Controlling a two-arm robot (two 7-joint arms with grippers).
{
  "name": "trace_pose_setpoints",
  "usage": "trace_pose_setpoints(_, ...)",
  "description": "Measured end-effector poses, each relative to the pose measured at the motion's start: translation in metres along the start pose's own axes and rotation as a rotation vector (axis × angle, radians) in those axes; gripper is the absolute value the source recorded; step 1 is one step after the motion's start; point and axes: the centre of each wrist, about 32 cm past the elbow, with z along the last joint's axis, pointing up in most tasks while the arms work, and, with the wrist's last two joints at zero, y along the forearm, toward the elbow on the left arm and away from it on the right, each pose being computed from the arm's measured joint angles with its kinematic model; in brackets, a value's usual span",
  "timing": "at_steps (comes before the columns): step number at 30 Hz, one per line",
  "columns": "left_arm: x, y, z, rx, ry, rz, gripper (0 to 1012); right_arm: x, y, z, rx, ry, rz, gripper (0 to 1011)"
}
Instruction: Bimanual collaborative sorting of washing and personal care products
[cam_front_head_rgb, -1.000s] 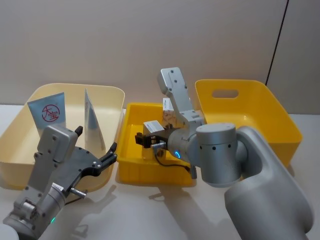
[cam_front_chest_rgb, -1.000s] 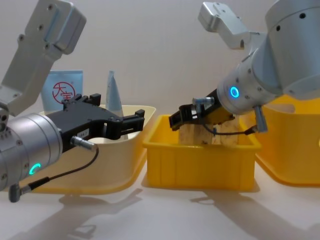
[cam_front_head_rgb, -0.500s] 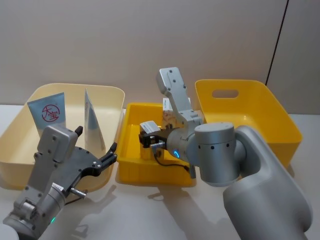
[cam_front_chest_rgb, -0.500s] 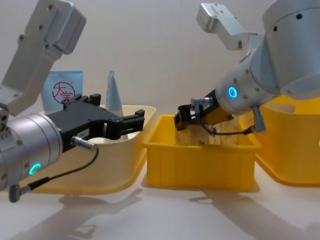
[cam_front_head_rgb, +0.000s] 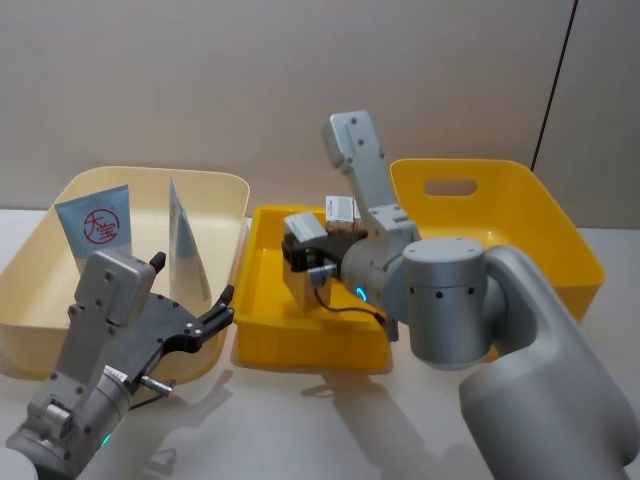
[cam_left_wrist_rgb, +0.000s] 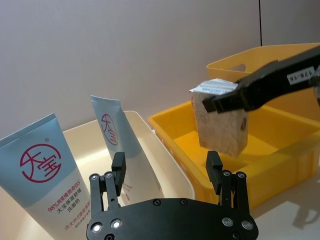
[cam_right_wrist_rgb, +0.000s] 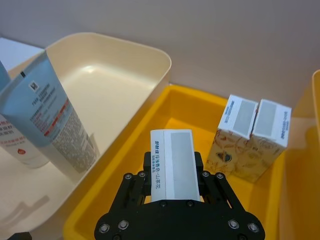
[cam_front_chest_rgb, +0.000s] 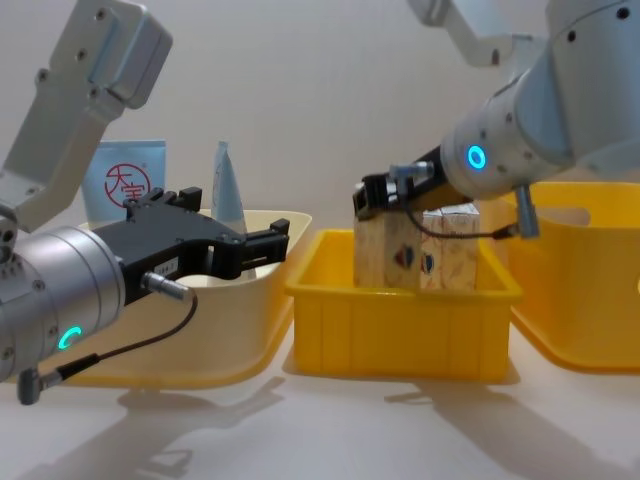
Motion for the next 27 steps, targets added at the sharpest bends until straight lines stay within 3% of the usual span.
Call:
trace_pose_setpoints(9,0.0000,0.0000,0.0000,0.000,0.000,0.000,1000,0.008,-0.013,0.009,0.116,-0.016,-0.026,417)
trace_pose_setpoints(16,0.0000,0.0000,0.0000,0.000,0.000,0.000,1000,0.023,-0.024,0.017,0.212,-0.020,-0.078,418)
trace_pose_setpoints(27,0.0000,0.0000,0.0000,0.000,0.000,0.000,1000,0.058,-0.040,0.019,0.307,-0.005,-0.220,417)
